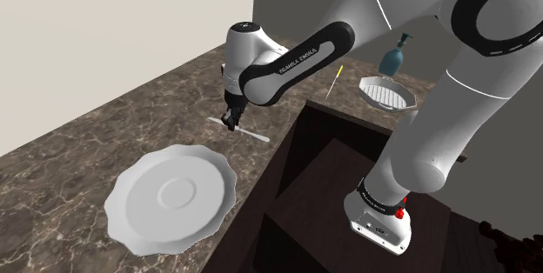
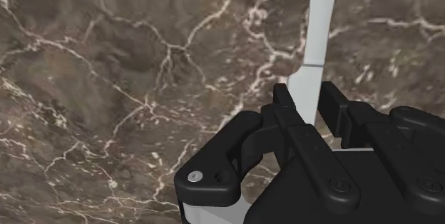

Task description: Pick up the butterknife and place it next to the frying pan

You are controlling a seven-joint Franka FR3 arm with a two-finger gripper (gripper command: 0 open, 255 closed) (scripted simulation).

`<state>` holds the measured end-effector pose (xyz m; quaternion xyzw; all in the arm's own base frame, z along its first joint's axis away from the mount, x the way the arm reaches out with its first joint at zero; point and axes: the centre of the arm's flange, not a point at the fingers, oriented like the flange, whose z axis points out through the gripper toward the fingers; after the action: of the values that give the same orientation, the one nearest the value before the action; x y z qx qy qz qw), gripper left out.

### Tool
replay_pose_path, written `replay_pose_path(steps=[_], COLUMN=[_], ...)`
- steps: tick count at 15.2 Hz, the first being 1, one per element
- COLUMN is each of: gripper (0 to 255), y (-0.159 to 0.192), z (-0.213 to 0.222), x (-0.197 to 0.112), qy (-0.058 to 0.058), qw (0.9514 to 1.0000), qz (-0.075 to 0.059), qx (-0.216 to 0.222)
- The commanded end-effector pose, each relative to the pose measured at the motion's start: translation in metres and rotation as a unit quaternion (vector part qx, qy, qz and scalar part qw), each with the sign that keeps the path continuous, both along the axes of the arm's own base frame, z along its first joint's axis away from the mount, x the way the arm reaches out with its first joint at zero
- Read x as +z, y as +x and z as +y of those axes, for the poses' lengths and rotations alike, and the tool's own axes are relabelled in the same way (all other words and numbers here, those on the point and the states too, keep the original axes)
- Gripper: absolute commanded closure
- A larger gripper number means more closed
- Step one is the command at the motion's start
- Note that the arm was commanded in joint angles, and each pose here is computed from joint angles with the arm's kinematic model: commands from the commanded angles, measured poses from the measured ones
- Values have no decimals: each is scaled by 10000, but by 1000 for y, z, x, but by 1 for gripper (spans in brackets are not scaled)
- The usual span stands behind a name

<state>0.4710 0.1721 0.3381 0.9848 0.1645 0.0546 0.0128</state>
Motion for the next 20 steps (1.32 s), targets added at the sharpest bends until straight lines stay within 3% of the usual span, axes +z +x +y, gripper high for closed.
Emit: replay_pose_path(steps=[1,20], gripper=[255,255], y=[2,-4], z=[-9,-10], x=[-8,88], qy=[-32,-30], qw=[9999,9999], qz=[70,70], qx=[-71,-71])
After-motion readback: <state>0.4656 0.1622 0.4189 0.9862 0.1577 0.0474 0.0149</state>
